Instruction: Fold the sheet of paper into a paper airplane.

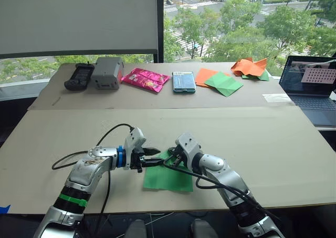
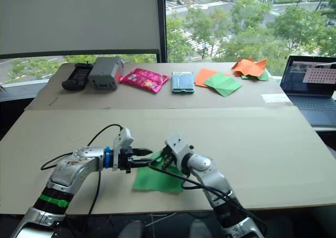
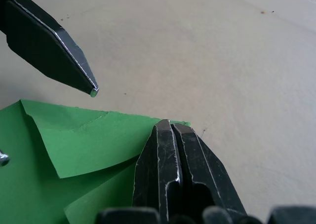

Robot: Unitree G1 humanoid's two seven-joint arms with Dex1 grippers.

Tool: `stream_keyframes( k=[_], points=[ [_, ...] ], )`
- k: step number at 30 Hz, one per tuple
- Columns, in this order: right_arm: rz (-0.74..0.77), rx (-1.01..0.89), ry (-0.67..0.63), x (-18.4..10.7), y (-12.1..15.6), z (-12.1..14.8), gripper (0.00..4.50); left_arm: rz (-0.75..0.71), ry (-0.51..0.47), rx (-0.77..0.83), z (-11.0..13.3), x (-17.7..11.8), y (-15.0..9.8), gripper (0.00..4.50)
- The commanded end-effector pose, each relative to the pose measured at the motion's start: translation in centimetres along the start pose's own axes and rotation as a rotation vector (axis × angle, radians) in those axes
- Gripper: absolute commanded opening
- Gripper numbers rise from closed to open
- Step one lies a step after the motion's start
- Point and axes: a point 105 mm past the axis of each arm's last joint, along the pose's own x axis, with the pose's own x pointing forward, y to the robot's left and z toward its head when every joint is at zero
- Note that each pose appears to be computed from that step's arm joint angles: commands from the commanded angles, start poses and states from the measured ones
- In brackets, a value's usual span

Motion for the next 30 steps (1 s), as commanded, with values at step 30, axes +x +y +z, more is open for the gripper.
stream_keyframes(
  k=[30],
  points=[
    [0.008, 0.008, 0.048, 0.3, 0.6, -0.9, 0.0, 0.1, 0.135, 0.142, -2.4, 2.7, 2.8, 0.04]
  ],
)
